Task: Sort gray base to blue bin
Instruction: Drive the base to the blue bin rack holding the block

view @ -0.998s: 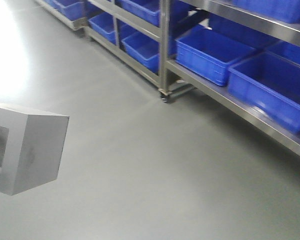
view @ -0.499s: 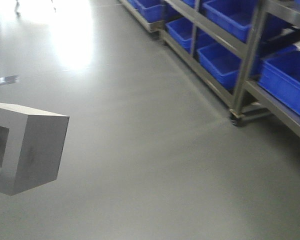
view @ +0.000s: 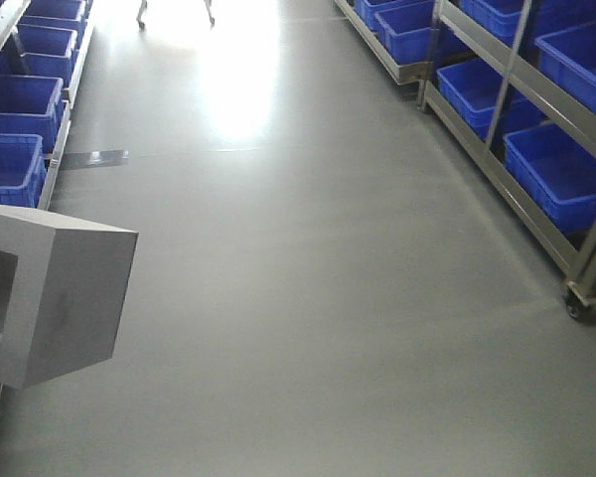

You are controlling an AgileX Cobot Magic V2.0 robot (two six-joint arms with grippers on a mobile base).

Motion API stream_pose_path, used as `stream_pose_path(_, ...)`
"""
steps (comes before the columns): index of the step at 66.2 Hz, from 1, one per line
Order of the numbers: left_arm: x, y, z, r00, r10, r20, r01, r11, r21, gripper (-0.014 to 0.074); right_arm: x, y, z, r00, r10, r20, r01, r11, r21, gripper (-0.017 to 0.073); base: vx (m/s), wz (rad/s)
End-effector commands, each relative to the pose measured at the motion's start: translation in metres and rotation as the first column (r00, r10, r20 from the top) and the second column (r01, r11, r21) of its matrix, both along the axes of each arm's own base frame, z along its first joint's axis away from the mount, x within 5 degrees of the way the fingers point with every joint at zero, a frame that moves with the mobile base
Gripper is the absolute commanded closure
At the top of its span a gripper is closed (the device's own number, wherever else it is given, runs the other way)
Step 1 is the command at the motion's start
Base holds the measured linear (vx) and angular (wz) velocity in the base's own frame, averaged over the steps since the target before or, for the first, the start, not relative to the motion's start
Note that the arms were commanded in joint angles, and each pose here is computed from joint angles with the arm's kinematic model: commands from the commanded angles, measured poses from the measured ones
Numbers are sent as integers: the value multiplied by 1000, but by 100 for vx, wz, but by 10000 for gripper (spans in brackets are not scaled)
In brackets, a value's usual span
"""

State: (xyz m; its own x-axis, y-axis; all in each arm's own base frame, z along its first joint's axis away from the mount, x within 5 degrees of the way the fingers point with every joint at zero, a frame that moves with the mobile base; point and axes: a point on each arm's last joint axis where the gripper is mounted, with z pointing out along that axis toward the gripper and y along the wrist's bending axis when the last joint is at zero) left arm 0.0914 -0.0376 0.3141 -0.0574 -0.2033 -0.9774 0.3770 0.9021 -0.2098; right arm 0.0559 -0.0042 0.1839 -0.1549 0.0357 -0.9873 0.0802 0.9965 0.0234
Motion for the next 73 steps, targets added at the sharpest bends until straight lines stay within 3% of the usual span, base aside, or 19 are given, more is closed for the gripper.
stream_pose_path(1,0,2,19,994,25,110,-17,997,-72,591,2,0,5,999,-1,51,2,1000,-20,564,42,19)
stream_pose_path(73,0,2,19,994,25,110,-17,997,-72,591,2,0,5,999,-1,51,2,1000,-20,564,42,13)
